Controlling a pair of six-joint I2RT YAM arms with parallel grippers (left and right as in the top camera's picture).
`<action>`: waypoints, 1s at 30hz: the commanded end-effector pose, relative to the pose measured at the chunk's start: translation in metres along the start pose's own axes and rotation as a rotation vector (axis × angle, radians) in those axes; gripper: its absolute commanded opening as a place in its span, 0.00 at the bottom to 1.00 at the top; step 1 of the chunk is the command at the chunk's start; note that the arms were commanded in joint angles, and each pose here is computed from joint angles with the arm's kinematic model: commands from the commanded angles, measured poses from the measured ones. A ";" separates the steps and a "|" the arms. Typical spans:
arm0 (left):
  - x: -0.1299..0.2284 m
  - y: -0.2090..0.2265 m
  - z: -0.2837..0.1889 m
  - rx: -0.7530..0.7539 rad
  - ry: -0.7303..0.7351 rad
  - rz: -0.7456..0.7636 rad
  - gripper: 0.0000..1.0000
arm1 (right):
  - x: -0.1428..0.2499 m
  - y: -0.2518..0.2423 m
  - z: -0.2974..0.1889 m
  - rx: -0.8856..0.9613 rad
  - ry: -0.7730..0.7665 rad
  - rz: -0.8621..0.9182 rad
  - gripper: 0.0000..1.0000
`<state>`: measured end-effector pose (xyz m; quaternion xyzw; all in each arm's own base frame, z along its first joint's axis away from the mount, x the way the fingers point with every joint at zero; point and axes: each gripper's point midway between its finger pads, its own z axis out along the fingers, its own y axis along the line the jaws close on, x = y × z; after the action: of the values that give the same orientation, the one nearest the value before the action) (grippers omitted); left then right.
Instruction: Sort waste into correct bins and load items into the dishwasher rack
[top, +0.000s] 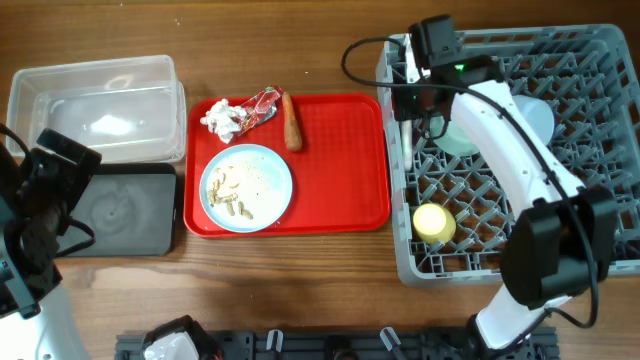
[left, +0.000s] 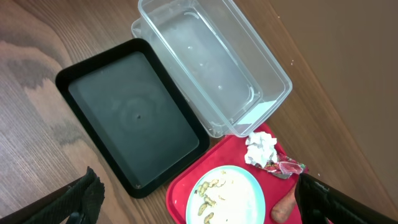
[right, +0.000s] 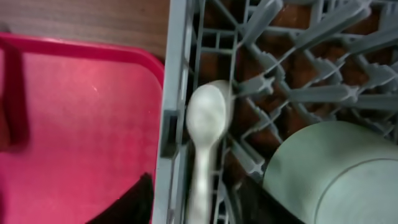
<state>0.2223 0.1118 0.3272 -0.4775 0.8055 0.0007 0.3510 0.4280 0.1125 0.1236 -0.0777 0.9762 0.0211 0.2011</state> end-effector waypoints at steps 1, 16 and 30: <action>-0.004 0.003 0.000 -0.015 -0.016 -0.015 1.00 | -0.011 0.013 -0.035 -0.072 -0.058 -0.001 0.57; -0.004 0.003 0.000 -0.015 -0.016 -0.015 1.00 | 0.071 -0.006 -0.308 -0.146 -0.521 0.118 1.00; -0.004 0.003 0.000 -0.015 -0.016 -0.015 1.00 | 0.142 -0.030 -0.229 -0.072 -0.851 0.104 1.00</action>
<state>0.2225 0.1120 0.3272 -0.4775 0.8053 0.0008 0.3514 0.2088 0.0437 0.3388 -0.0227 0.7913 0.0956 0.6034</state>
